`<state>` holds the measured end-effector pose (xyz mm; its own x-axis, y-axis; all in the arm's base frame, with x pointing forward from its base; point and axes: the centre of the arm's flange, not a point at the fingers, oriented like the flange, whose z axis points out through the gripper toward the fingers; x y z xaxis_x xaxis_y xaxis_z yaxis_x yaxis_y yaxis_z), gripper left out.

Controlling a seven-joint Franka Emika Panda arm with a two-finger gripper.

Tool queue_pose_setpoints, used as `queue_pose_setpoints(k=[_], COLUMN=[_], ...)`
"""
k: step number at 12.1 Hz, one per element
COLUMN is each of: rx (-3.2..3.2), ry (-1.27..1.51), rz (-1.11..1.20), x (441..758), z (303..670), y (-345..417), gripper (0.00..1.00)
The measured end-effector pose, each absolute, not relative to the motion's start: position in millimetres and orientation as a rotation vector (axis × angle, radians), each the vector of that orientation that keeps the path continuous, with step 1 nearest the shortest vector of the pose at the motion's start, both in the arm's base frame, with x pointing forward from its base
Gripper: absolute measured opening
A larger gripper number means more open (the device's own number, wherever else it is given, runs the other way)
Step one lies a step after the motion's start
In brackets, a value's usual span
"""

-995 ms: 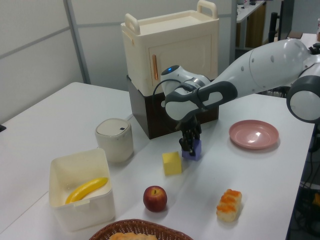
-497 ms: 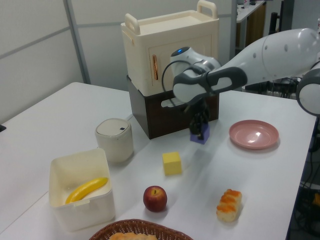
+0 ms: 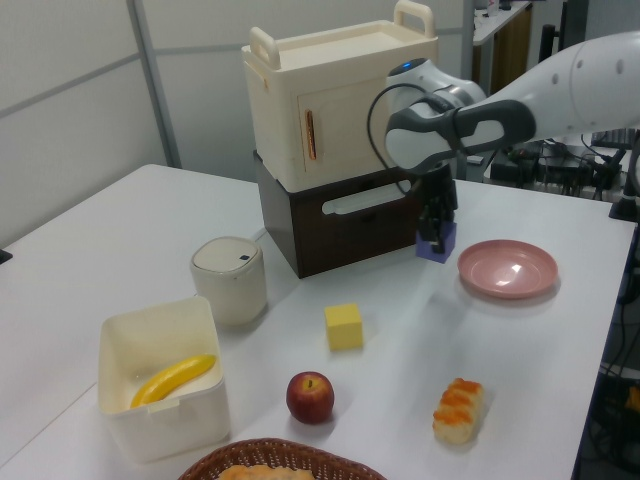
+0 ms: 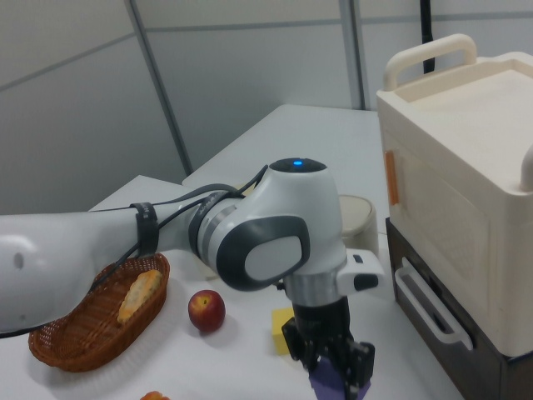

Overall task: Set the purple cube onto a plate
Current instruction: 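Lift the purple cube and carry it over the pink plate, then lower the purple cube onto the pink plate and open the gripper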

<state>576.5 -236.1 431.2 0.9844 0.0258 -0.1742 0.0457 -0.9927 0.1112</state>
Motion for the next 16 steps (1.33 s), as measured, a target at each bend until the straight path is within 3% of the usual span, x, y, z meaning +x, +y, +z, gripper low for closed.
queue_pose_setpoints(k=[5,8,13,16], rx=[3.065,3.071,3.061,3.059], ry=[0.075,0.006,-0.006,-0.001], rz=[-0.309,-0.312,-0.34,-0.345], x=[516.8,497.0,503.4,506.2], z=[430.9,414.3,363.8,357.1], y=[-285.4,-320.4,-337.2,-337.6], gripper=[0.6,0.6,0.59,0.76])
